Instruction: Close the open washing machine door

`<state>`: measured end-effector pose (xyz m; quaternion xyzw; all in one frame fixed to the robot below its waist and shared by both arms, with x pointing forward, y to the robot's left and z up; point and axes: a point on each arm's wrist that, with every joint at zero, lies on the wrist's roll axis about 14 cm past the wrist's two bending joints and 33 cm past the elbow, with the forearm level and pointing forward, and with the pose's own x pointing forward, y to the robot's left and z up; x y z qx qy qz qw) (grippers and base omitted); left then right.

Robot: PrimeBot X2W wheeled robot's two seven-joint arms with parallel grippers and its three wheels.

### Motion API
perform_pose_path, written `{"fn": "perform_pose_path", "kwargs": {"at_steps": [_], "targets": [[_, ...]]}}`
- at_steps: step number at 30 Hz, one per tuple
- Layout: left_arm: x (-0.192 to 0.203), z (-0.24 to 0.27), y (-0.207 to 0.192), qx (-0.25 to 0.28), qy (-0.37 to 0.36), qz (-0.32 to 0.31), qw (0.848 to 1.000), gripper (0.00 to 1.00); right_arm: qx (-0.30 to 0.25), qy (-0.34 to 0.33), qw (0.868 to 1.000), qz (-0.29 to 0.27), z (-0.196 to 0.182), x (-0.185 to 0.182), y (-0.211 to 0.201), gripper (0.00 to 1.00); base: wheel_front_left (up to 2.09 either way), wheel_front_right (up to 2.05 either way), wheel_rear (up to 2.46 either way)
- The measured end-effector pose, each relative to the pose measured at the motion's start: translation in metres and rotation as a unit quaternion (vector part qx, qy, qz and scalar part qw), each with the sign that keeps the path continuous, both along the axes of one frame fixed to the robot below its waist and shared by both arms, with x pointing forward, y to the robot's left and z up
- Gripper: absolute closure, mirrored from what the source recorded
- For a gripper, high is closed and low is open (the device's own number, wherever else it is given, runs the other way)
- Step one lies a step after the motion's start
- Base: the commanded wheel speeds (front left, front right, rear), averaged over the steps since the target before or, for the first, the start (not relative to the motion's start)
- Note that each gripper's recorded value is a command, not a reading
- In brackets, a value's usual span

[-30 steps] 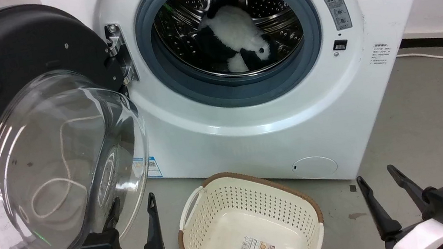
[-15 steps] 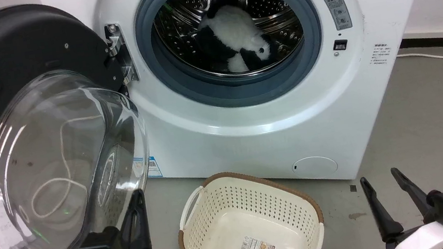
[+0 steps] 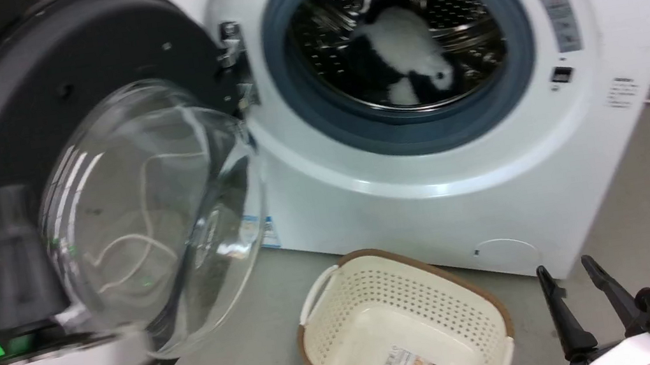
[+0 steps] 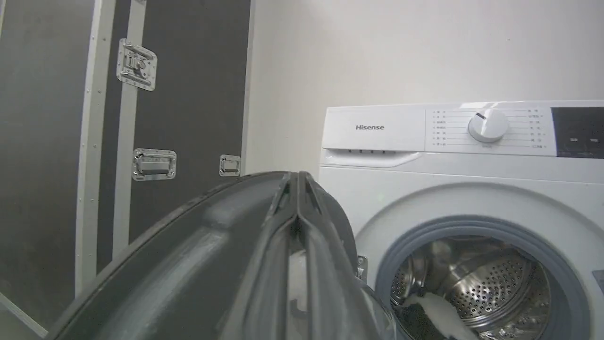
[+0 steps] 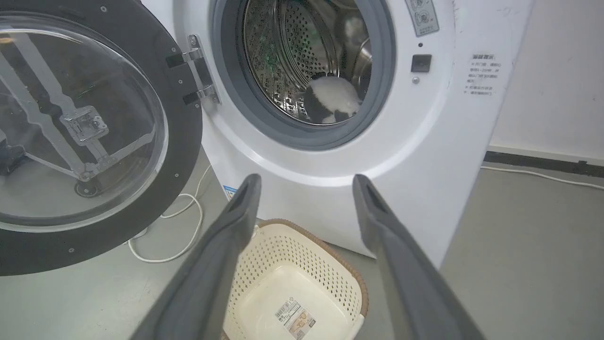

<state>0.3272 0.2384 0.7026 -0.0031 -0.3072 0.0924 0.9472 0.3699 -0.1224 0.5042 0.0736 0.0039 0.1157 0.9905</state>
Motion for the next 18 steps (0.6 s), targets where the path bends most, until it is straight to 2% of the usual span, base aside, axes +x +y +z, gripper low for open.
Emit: {"fn": "perform_pose_path", "kwargs": {"at_steps": [6, 9, 14, 18], "targets": [[-0.046, 0.008, 0.079, -0.019, -0.027, 0.134, 0.990, 1.00, 0.011, 0.000, 0.999, 0.030, 0.000, 0.006, 0.021, 0.00, 0.00, 0.00, 0.00], [-0.066, -0.006, 0.118, -0.038, -0.012, 0.187, 0.982, 1.00, 0.016, 0.000, 0.999, 0.044, -0.001, 0.009, 0.031, 0.00, 0.00, 0.00, 0.00], [-0.082, -0.058, 0.169, -0.082, 0.067, 0.236, 0.966, 1.00, 0.021, 0.005, 0.998, 0.060, -0.005, 0.014, 0.043, 0.00, 0.00, 0.00, 0.00], [-0.073, -0.106, 0.194, -0.122, 0.160, 0.231, 0.952, 1.00, 0.022, 0.017, 0.998, 0.063, -0.015, 0.018, 0.046, 0.00, 0.00, 0.00, 0.00]]}}
